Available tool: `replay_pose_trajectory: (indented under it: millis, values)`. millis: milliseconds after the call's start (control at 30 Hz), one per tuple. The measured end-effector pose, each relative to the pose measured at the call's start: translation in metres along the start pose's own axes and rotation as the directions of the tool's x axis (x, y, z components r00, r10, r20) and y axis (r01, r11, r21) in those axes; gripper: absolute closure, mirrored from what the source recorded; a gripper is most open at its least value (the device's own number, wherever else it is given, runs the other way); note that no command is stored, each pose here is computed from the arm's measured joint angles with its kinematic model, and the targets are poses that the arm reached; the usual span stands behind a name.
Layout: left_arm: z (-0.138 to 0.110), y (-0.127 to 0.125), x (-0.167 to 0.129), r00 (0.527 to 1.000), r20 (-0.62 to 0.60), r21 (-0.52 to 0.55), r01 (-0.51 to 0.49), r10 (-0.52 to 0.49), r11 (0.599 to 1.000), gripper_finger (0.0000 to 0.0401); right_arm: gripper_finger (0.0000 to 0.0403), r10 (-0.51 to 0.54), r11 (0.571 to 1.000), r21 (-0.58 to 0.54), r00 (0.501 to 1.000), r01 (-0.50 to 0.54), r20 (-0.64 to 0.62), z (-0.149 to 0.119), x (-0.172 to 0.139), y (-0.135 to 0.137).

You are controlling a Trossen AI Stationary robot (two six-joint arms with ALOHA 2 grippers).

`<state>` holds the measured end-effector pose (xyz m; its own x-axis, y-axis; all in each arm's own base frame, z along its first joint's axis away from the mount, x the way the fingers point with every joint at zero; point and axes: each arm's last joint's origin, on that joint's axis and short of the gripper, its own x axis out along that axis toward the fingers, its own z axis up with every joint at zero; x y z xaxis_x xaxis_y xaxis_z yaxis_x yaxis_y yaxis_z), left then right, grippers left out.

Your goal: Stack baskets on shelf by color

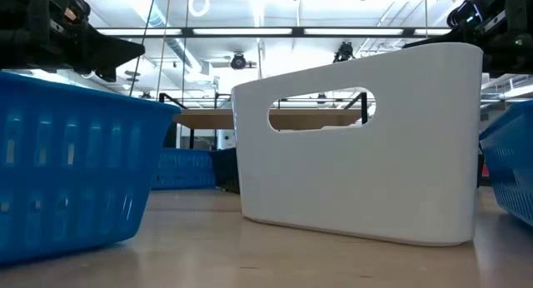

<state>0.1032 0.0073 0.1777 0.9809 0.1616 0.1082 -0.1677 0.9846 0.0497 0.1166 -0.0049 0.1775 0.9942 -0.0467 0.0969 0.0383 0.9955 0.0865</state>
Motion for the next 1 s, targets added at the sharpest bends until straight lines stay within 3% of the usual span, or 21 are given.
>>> replay_pose_trajectory:
  millis: [67, 200, 300, 467, 600, 700, 833, 1000]
  values:
    - [0.000, 0.000, 0.000, 1.000, 0.000, 0.000, 0.000, 0.000, 1.000, 0.0394, 0.0389, -0.001, 1.000, -0.014, 1.000, 0.001, 0.000, 0.000, 0.000, 0.000]
    - [0.000, 0.000, 0.000, 1.000, 0.000, 0.000, 0.000, 0.000, 1.000, 0.0394, 0.0389, -0.012, 0.983, -0.183, 1.000, 0.014, 0.010, 0.001, 0.000, -0.001]
    - [0.000, 0.000, 0.000, 1.000, 0.000, 0.000, 0.000, 0.000, 1.000, 0.0394, 0.0389, -0.013, 0.977, -0.215, 1.000, 0.015, 0.009, 0.001, 0.000, -0.001]
    - [0.000, 0.000, 0.000, 1.000, 0.000, -0.015, 0.000, -0.001, 1.000, 0.0394, 0.0389, -0.013, 0.978, -0.210, 1.000, 0.015, 0.010, 0.001, 0.000, -0.001]
    - [0.000, 0.000, 0.000, 1.000, 0.000, -0.119, 0.001, 0.000, 0.993, 0.0394, 0.0389, -0.012, 0.978, -0.207, 1.000, 0.017, 0.024, 0.002, 0.000, 0.000]
    - [0.000, 0.000, 0.000, 1.000, 0.004, -0.178, -0.001, 0.001, 0.984, 0.0394, 0.0389, 0.002, 0.990, -0.142, 0.999, 0.006, 0.052, 0.005, 0.000, 0.000]
    - [0.009, 0.003, 0.000, 0.993, 0.084, -0.201, -0.063, 0.081, 0.978, 0.0394, 0.0389, 0.003, 0.999, -0.034, 0.998, -0.001, 0.060, 0.006, 0.000, 0.000]
    - [0.018, 0.004, -0.002, 0.980, 0.175, -0.224, -0.056, 0.097, 0.973, 0.0371, 0.0389, 0.005, 1.000, -0.011, 0.997, -0.004, 0.075, 0.007, 0.000, 0.000]
